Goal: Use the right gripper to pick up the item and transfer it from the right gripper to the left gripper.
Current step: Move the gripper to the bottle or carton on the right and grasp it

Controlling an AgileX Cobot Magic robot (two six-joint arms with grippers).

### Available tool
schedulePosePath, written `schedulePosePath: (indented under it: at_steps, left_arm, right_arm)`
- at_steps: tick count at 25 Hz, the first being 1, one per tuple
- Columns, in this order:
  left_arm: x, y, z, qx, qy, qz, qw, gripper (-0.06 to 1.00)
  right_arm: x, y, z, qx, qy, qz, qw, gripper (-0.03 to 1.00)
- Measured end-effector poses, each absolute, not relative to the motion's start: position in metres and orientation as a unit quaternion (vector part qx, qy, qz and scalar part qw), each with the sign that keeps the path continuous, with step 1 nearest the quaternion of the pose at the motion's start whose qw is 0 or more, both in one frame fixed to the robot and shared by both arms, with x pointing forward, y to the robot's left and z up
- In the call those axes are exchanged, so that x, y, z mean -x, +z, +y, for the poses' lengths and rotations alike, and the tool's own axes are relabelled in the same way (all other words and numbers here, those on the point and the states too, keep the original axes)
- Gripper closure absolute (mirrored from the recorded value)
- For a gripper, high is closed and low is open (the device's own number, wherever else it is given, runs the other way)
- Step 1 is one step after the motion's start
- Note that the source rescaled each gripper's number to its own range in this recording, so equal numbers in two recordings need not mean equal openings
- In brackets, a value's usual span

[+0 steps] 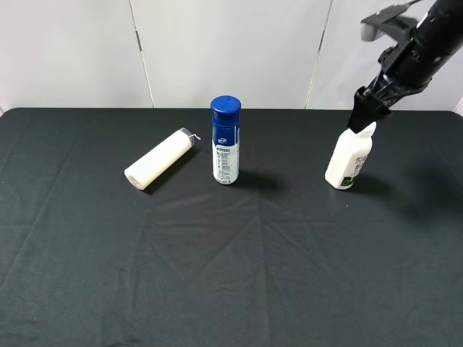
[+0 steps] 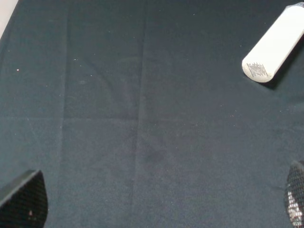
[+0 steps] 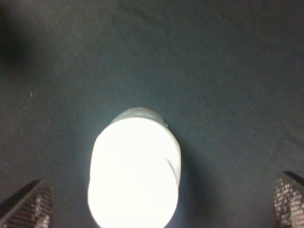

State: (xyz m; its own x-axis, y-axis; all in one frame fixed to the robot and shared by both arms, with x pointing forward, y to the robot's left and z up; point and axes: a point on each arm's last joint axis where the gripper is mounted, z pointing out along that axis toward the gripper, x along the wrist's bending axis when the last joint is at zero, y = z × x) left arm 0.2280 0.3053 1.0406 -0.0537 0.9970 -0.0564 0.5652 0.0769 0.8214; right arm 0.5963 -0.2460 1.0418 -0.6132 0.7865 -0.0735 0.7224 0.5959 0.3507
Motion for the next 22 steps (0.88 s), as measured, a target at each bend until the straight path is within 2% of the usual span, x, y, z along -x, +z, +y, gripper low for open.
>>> schedulePosePath:
  at_steps: [12, 22]
  left_arm:
    - [-0.228, 1.041, 0.305, -0.599, 0.32, 0.652, 0.338, -0.05]
    - [-0.228, 1.041, 0.305, -0.599, 0.32, 0.652, 0.338, -0.05]
  right_arm:
    - [-0.613, 0.995, -0.245, -0.436, 0.113, 0.89, 0.069, -0.03]
    - [-0.618, 0.983, -0.245, -0.438, 0.108, 0.89, 0.062, -0.03]
